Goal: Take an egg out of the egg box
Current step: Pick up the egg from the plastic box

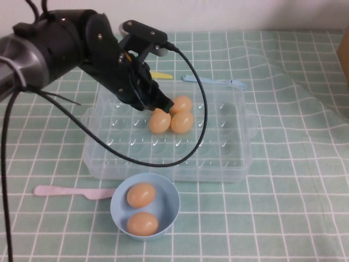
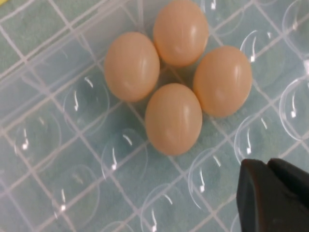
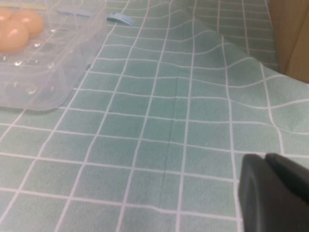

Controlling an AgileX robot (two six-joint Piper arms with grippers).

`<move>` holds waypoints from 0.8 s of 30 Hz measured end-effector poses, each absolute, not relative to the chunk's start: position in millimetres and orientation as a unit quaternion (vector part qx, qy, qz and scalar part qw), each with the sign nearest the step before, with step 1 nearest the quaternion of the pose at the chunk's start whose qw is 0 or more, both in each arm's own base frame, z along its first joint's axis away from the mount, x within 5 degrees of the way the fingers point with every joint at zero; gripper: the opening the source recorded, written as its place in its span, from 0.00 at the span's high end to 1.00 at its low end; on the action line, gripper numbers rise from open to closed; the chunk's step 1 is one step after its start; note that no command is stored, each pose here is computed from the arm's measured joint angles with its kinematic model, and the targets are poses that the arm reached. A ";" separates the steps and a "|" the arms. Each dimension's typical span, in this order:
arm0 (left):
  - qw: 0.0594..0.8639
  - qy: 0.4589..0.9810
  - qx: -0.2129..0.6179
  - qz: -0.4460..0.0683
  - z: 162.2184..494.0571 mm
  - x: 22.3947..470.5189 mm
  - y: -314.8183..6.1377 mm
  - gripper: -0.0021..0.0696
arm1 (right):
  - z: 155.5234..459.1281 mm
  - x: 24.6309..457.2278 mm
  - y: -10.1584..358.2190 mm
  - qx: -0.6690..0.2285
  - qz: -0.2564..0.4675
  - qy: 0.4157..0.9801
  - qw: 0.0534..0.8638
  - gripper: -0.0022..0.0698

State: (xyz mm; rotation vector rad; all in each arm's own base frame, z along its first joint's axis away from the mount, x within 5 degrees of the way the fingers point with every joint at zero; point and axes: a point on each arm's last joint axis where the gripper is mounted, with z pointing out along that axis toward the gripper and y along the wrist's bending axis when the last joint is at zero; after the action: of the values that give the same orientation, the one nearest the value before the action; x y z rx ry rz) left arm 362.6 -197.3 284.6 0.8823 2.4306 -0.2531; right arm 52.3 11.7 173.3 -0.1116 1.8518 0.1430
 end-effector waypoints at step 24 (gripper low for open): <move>0.223 0.895 0.387 -0.018 237.2 403.4 -223.7 0.37 | 173.3 52.3 11.7 -0.048 0.062 0.798 0.598 0.99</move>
State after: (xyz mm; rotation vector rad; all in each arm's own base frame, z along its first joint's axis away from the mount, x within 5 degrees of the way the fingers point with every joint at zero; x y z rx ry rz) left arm 403.4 -223.7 237.2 1.0686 2.4707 -0.0503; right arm 52.3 11.7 173.3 -0.1111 1.8518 0.1437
